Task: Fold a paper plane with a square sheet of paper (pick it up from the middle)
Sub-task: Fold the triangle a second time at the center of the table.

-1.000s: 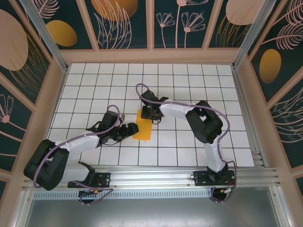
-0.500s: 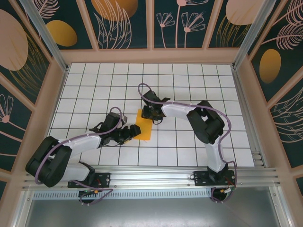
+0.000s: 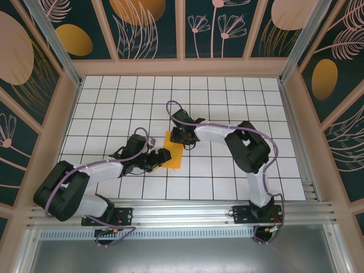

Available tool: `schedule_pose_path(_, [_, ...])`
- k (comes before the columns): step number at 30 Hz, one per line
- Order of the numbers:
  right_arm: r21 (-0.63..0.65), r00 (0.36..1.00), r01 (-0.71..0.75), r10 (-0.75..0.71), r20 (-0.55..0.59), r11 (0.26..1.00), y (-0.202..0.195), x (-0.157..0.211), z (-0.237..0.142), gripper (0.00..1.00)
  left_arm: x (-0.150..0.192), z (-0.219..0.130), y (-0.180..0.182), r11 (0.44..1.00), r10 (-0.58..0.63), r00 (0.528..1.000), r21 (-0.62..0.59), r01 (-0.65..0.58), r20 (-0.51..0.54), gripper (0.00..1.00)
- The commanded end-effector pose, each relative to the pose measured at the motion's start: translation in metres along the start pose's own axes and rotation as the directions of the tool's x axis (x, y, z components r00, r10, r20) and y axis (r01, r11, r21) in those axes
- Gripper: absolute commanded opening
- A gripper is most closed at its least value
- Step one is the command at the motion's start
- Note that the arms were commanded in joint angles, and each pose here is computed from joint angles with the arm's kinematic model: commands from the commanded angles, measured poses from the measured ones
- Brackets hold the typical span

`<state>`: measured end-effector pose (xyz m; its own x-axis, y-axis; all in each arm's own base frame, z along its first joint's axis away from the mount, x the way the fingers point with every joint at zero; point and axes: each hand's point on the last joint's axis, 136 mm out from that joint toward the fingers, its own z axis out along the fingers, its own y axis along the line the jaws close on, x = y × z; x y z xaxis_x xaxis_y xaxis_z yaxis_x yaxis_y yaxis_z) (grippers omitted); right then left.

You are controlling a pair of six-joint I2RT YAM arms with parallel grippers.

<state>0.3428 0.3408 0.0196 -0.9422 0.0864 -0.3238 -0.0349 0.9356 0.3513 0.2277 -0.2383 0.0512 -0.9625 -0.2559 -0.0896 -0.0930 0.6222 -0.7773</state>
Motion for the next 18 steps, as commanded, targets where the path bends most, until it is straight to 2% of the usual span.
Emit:
schedule_pose_path(1, [0.107,0.993,-0.025,0.038,-0.115,0.994,-0.041,0.036,0.022,0.42,-0.001,0.000,-0.014,0.998,0.018,1.000,0.060,-0.017,-0.001,0.78])
schedule_pose_path(7, [0.100,0.991,-0.034,0.046,-0.123,0.994,-0.043,0.037,0.022,0.40,-0.003,-0.002,-0.027,0.994,0.036,0.999,0.107,-0.036,0.001,0.72])
schedule_pose_path(18, [0.082,0.988,-0.052,0.064,-0.140,0.995,-0.045,0.040,0.025,0.38,-0.013,0.000,-0.053,0.979,0.066,0.998,0.192,-0.066,0.007,0.72])
